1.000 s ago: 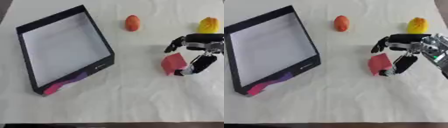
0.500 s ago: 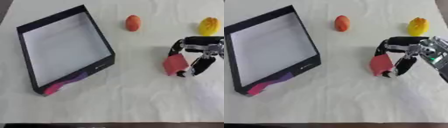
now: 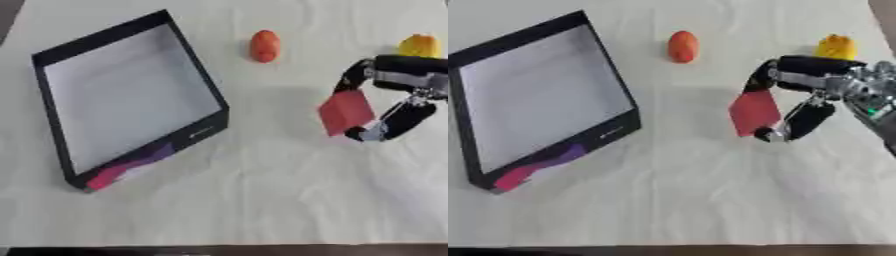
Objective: Pick up objects on the table and place them in the box.
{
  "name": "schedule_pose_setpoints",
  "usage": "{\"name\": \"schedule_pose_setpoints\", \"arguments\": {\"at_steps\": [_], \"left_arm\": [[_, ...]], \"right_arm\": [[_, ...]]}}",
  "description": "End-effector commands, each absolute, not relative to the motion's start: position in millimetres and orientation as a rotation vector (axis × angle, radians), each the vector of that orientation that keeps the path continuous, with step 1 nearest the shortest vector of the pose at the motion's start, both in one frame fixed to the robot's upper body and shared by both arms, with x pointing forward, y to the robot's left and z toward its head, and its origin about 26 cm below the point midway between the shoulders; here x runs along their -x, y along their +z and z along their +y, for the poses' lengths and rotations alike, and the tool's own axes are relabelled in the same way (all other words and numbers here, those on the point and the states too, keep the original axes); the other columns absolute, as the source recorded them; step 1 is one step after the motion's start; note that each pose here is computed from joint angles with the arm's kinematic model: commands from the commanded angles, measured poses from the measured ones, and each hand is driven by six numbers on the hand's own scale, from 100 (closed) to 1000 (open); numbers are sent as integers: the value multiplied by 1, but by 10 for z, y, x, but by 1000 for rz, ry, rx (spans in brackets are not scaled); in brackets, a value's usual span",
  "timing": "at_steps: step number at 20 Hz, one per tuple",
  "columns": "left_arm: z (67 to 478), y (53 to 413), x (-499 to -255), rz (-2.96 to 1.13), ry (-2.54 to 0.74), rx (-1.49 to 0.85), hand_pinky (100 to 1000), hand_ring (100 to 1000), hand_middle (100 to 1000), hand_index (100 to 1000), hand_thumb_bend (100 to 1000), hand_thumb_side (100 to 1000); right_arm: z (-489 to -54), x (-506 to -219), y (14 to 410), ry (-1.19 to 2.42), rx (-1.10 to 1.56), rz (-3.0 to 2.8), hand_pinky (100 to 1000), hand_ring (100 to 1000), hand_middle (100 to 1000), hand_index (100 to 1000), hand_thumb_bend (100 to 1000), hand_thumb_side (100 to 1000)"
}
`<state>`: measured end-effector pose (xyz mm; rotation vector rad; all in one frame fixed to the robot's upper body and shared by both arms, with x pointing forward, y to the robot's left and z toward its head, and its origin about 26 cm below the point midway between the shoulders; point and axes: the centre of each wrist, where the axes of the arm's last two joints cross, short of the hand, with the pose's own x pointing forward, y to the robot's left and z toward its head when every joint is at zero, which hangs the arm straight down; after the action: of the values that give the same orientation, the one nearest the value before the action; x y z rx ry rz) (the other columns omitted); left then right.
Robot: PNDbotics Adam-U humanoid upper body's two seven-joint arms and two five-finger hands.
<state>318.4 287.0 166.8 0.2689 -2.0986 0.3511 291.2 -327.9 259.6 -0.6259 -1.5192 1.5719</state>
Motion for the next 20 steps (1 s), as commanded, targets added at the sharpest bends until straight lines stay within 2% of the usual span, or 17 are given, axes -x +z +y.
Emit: {"name": "schedule_pose_setpoints", "arguments": {"at_steps": [1,8,12,15,20], "left_arm": [[2928,1746,-3162,-2129,339,-293,714,627,770,821,290,652],[2914,1883,-3122,-2192,291,-300,717,635,774,829,294,619],[2883,2045,-3079,-2260,270,-303,719,642,775,831,303,588],[2859,2212,-3039,-2340,283,-323,724,657,776,830,323,543],[2793,2497,-3047,-2507,318,-316,731,677,778,831,355,484]], "right_arm": [[-3251,-2842,3062,1591,710,-1674,798,643,477,604,305,100],[-2660,-2839,3844,1633,716,-1970,794,626,479,602,356,100],[-2292,-3036,4085,1604,711,-2052,790,621,477,597,382,100],[-2138,-3322,4081,1548,725,-2031,788,619,477,600,358,100],[-1934,-3863,3837,1459,778,-1923,785,616,477,601,340,100]]}}
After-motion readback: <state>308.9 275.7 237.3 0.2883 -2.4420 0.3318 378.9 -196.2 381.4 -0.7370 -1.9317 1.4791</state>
